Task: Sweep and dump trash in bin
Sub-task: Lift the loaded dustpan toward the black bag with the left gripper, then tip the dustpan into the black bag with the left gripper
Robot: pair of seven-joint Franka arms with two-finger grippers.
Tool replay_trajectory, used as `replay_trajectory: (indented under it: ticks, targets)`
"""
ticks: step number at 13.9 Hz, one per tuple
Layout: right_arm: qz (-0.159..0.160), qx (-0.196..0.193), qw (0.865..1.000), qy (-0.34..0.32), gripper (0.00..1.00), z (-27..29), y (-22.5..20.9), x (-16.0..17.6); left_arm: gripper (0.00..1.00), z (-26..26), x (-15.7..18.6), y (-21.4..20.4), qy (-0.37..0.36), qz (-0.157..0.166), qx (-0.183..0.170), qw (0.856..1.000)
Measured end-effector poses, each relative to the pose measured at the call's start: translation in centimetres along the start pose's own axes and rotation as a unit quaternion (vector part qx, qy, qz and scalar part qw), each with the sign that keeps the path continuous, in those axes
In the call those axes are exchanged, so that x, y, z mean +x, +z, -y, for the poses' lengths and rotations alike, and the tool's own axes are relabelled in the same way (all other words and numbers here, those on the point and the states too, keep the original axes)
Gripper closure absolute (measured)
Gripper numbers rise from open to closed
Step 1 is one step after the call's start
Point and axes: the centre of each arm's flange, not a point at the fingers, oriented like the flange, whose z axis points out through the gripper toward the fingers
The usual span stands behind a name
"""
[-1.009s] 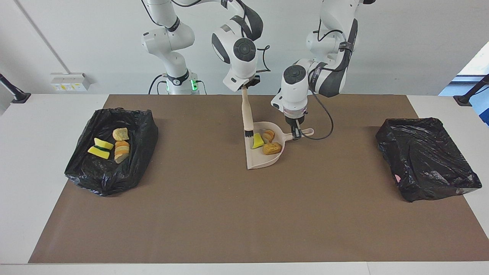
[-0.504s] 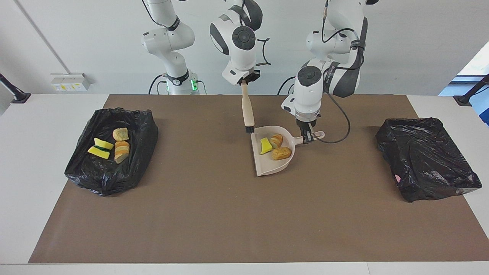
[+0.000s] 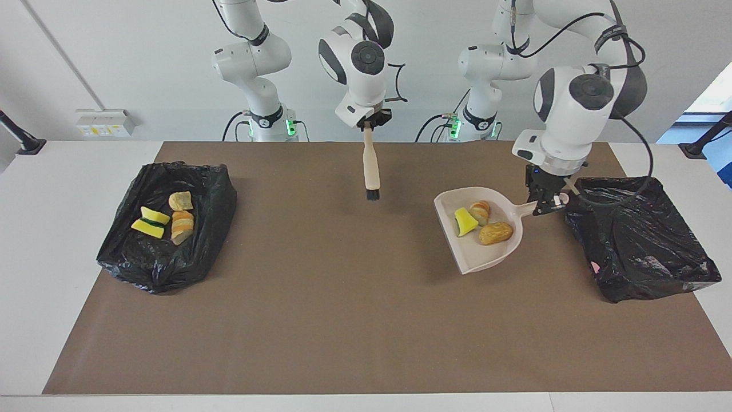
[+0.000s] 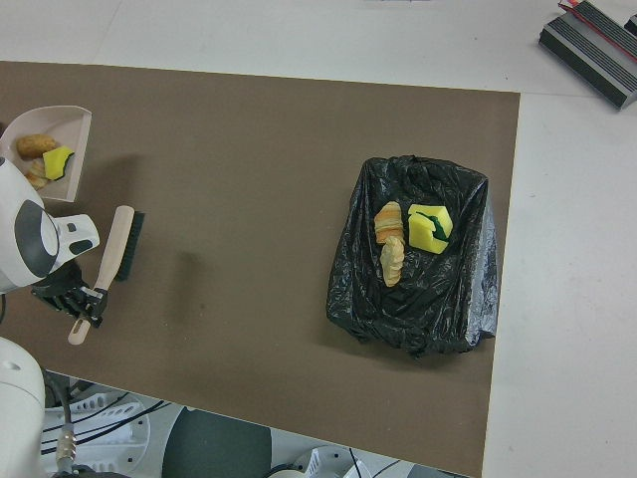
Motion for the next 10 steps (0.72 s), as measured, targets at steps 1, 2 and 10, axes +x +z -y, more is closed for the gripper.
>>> replay_trajectory:
  ticks: [1, 2, 10]
  targets:
    - [-0.002, -0.003, 1.0, -0.002, 0.73, 0.4, 0.9, -0.5, 0.68, 0.6, -2.3, -0.3, -0.021, 0.0, 0.003, 1.0]
    - [-0.002, -0.007, 1.0, -0.004, 0.73, 0.7, 1.9, -0.9, 0.68, 1.3, -4.9, -0.5, -0.044, 0.0, 0.006, 0.999]
    - [-0.002, -0.029, 1.0, 0.006, 0.73, -0.6, 9.3, -1.5, 0.68, 2.5, -29.0, -1.4, -0.045, 0.021, 0.06, 0.997]
